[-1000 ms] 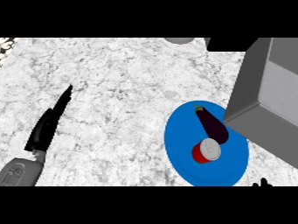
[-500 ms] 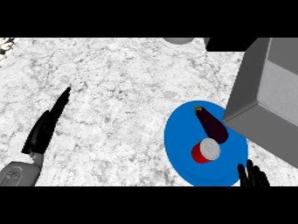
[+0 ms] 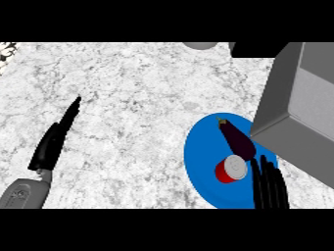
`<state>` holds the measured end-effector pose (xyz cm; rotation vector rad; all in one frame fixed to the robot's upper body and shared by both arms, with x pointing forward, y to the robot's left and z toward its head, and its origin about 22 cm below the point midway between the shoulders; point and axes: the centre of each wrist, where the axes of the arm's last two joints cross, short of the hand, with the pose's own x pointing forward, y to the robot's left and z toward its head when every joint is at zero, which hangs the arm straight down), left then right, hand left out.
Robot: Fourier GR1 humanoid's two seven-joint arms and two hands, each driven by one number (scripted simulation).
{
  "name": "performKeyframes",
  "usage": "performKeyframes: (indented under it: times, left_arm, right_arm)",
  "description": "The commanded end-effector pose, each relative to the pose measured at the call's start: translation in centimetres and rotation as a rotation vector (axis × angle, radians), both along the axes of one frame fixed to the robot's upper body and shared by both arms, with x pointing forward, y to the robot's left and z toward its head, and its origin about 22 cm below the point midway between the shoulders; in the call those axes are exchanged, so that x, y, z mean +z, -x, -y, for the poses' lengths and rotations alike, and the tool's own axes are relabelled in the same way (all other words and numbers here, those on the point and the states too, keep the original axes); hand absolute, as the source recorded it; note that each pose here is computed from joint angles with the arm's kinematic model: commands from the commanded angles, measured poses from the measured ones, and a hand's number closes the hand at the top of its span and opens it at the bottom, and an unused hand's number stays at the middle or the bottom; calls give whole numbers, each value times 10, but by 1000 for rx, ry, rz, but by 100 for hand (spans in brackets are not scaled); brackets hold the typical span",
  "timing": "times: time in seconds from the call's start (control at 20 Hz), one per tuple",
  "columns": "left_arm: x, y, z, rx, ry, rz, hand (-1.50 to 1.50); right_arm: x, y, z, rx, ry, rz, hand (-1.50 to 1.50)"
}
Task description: Pick the can from the plate and place it in the cardboard box
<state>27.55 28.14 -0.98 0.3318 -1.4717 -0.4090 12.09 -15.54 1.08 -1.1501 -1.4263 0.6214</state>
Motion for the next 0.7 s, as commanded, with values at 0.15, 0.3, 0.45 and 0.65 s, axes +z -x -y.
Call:
performKeyframes:
  times: [0.15,0.3,0.45,0.65]
  left_arm:
    - [8,14,-1,-14,10,2,0]
    - [-2,14,7,-10,-10,-3,0]
    - [5,15,-9,-10,-12,5,0]
    - [-7,17,9,-3,3,-6,0]
  right_arm:
    - [-1,-6,2,-14,9,-23,-150]
    - [-2,-25,-6,6,-16,-12,-150]
    - [-4,-39,-11,25,-27,-35,-150]
    - [-12,-34,-11,33,-26,-42,-150]
